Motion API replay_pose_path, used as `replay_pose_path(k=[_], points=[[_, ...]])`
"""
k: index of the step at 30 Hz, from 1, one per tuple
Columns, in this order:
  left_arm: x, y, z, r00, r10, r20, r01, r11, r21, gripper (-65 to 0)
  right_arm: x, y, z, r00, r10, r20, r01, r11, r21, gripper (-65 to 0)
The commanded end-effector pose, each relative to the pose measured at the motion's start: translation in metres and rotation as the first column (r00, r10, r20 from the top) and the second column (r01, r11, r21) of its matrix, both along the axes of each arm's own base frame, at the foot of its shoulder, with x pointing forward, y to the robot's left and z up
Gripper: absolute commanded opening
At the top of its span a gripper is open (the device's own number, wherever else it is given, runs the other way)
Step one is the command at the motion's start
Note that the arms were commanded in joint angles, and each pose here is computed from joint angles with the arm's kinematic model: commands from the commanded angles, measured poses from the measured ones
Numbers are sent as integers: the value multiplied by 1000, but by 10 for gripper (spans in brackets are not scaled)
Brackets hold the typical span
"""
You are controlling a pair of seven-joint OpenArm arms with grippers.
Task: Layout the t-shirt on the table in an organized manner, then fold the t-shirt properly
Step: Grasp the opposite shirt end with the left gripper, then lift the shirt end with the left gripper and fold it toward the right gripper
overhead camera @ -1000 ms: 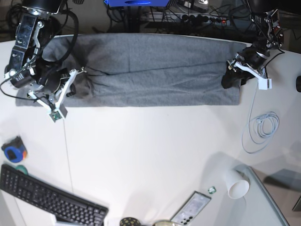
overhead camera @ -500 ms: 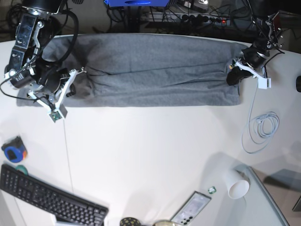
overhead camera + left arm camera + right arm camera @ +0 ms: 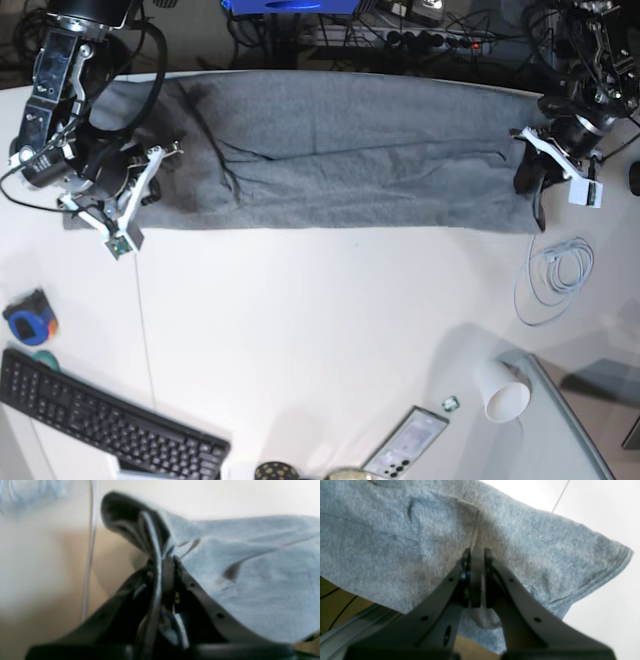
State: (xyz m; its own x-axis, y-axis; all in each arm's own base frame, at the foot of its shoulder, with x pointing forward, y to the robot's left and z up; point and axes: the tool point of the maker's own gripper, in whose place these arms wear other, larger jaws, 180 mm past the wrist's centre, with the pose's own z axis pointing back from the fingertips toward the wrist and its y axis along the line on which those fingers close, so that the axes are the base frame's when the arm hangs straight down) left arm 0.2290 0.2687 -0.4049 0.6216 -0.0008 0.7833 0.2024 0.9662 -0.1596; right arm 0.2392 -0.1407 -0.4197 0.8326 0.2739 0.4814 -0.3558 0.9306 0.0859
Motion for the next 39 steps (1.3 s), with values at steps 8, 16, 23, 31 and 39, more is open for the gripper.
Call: replay_pose_path(k=[8,16,23,31,39], points=[[-2,-94,14,975,-223,2,222,971,88,-650,10,0,11,999,4,46,-4,1000,2,-623],[18,-163,10,972,-235,4,235,972,-14,-650,10,-6,11,999,5,49,-5,1000,-12,-623],[29,-221,7,957,-291,7,290,954,-79,-650,10,-25,12,997,-46,54,48,999,-23,-623],[20,-268,-11,918,-393,-43,388,916,-103,-650,8,-40,13,994,-94,57,96,995,-31,-623],[14,-292,-11,892,-450,-42,444,889,-110,-650,8,-44,13,993,-108,57,110,993,-33,-623]])
